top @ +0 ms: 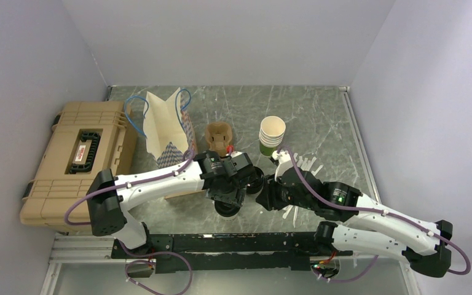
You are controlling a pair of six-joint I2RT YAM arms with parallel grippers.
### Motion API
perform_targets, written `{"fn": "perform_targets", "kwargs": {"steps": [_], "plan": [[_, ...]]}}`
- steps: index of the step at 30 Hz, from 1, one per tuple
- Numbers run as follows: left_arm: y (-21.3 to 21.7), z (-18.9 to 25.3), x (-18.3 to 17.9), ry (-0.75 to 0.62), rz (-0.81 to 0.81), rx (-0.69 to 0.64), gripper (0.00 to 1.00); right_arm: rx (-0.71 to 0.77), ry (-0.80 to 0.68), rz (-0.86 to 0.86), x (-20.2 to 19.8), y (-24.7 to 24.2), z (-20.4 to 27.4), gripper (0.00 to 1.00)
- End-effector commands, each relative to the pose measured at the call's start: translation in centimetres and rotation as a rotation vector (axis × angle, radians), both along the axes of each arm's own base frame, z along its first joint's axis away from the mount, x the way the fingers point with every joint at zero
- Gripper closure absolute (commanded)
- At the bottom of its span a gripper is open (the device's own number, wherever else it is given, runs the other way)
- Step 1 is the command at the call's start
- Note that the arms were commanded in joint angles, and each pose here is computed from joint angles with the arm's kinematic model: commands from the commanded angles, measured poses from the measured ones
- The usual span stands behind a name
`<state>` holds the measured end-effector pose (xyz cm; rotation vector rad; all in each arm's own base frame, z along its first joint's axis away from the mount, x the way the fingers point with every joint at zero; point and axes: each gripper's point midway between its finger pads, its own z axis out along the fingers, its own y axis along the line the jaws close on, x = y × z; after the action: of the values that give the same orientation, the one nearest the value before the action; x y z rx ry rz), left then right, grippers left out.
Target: Pack the takeout coffee
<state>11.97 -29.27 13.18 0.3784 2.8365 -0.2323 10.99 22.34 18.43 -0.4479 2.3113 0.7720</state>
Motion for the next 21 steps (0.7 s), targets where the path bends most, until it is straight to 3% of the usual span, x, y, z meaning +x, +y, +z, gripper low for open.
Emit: {"fn": "perform_targets", "kwargs": {"steps": [1, 21], "plan": [[0.4, -2.4, -0.6, 0.029, -0.011, 0.082, 0.67, 0.049, -0.026, -0.02, 0.5, 0.3, 1.3, 0.6], [0.2, -0.5, -0.1, -0.002, -0.017, 0.066, 0.52, 0.046, -0.029, -0.026, 0.5, 0.2, 1.3, 0.55]]}}
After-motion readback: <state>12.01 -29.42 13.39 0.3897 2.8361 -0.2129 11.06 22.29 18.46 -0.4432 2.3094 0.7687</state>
